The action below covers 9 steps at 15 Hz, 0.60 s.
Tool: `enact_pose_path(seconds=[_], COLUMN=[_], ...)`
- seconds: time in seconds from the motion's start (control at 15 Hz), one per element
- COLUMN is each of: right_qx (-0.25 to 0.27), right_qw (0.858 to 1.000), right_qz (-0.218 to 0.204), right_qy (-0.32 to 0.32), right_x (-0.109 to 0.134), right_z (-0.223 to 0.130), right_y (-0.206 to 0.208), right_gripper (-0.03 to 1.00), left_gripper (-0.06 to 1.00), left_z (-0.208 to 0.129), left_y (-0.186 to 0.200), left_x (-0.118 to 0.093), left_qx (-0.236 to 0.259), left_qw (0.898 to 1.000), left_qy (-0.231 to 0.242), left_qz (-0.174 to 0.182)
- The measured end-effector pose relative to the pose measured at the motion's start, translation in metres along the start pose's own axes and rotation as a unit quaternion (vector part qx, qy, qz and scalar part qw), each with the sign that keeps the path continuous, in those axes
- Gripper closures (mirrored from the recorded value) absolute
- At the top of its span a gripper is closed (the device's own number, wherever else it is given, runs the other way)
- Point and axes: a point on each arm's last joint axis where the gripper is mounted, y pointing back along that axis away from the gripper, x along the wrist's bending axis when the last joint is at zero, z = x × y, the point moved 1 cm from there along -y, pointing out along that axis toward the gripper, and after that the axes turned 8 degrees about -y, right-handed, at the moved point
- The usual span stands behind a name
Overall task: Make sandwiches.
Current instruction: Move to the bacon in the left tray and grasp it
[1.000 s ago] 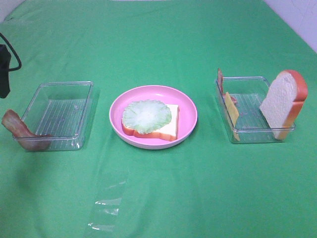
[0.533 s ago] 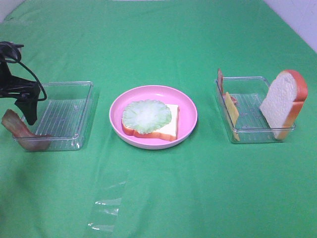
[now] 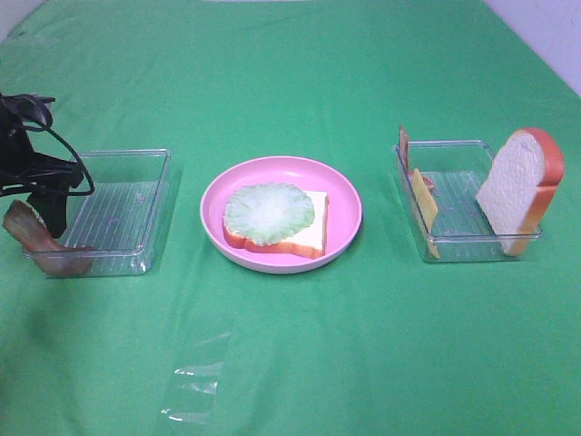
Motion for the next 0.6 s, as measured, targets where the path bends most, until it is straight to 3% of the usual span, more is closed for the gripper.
enact_pose_path(seconds=[0.07,0.2,0.6], right_qx=[0.000,0.000,0.000], right_qw=[1.000,1.000,1.000], right_qz=[0.000,0.000,0.000], right_qy=[0.000,0.000,0.000], right_x=[0.0000,0.0000,0.0000], right_z=[0.0000,0.0000,0.0000], right_y=[0.0000,0.0000,0.0000], right_gripper=[-0.02,-0.02,-0.02], left_gripper=[0.34,0.41,0.46], left_z=[0.0000,0.0000,0.0000], left_y=[-0.0004,-0.0004,-0.0004], left_x=[0.0000,0.0000,0.0000], left_qx=[0.000,0.000,0.000], left_qw=[1.000,1.000,1.000], left_qy=[0.001,0.001,0.002], left_qz=[0.000,0.000,0.000])
